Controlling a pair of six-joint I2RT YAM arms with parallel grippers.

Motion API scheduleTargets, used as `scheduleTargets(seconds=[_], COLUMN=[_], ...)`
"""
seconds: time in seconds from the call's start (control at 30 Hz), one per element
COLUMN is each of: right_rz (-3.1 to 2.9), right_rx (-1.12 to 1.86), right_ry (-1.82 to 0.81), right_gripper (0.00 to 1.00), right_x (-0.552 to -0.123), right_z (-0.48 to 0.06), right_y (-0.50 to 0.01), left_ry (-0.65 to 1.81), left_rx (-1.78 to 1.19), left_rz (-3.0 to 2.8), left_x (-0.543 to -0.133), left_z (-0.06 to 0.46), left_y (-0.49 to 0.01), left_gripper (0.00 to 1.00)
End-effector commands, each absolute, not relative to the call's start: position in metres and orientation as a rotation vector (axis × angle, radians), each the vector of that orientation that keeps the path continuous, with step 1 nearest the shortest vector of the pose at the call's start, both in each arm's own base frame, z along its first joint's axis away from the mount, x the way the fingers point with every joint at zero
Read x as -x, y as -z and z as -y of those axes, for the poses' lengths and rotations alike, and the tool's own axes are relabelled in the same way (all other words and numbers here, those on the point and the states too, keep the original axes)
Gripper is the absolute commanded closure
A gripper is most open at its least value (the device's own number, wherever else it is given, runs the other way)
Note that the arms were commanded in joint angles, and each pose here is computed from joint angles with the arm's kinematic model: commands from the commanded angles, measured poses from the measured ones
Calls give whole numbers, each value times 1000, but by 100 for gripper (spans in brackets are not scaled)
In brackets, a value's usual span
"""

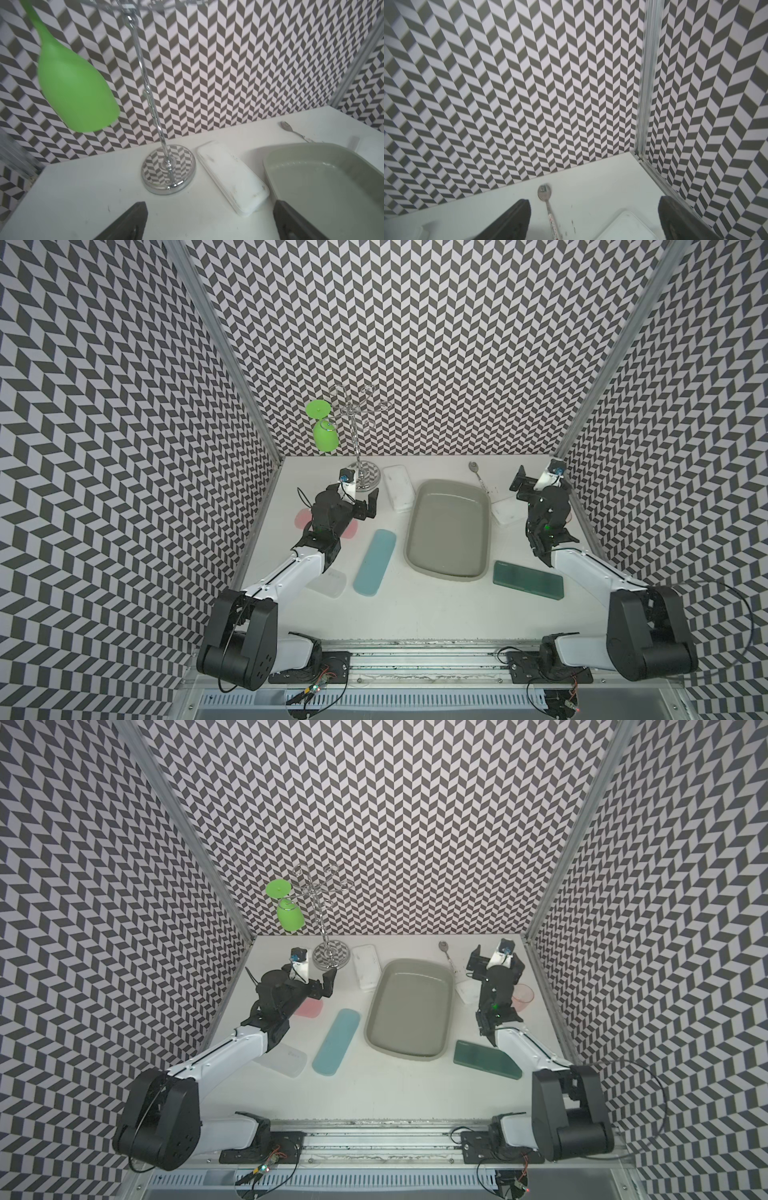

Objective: Put the pencil case into the storage box
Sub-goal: Pick up the pencil case from the center of the board.

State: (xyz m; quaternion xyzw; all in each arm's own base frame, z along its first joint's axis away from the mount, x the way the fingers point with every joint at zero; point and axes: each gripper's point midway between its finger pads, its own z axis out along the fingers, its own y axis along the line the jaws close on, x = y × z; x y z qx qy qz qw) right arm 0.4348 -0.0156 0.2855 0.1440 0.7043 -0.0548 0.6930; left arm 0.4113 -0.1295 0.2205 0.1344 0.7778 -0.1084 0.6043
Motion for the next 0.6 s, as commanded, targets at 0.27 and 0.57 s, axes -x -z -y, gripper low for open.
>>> scheduleTargets(seconds=[0.27, 0.57], right_rz=[-1990, -2095], right_rx=[-365, -353], right_ry=[-52, -119], right_gripper=[0, 0], right_x=[-394, -371], right_z=[-22, -30], right_y=[-239, -199], left_ry=[461, 486], left_rx=[-509, -579], left_rz=[-2174, -2378], left_x=[-358, -331], left_z=[168, 175], left_y=[-145, -95], left_gripper=[0, 0])
